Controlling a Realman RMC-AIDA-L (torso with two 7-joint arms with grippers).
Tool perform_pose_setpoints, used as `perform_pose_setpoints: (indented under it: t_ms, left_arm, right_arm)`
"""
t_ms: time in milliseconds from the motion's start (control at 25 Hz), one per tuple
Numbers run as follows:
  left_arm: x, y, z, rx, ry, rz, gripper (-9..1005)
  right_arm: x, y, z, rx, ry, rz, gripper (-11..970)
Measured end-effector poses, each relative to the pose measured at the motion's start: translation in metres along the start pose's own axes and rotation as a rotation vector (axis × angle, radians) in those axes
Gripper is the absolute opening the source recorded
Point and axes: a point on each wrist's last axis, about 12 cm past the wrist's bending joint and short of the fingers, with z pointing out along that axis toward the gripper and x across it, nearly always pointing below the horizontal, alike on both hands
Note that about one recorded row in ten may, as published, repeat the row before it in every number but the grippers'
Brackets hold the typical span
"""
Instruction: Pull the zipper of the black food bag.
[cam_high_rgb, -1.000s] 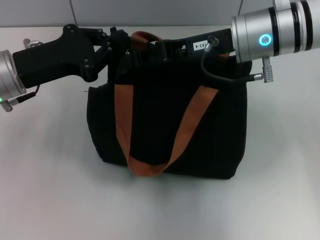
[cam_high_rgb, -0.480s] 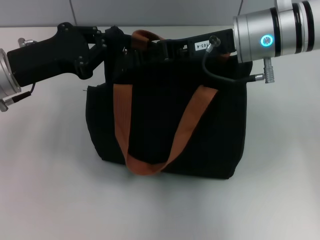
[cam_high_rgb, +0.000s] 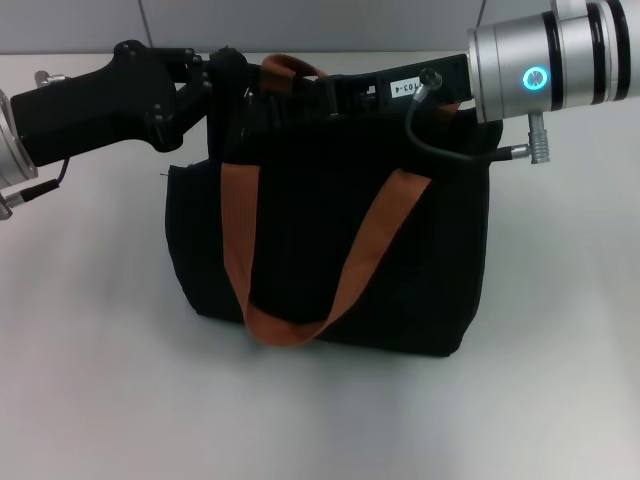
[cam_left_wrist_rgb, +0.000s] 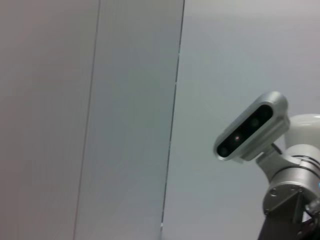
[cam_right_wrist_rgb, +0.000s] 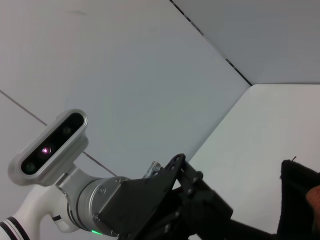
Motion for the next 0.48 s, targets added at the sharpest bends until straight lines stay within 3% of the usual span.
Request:
perform_pose_setpoints:
  t_ms: [480]
  left_arm:
    - [0.0024, -0.0054, 0.0079, 0.026, -0.013, -0.009, 21]
  right_arm:
    - [0.0004, 0.0011, 0.0017, -0.006, 0.001, -0.006, 303]
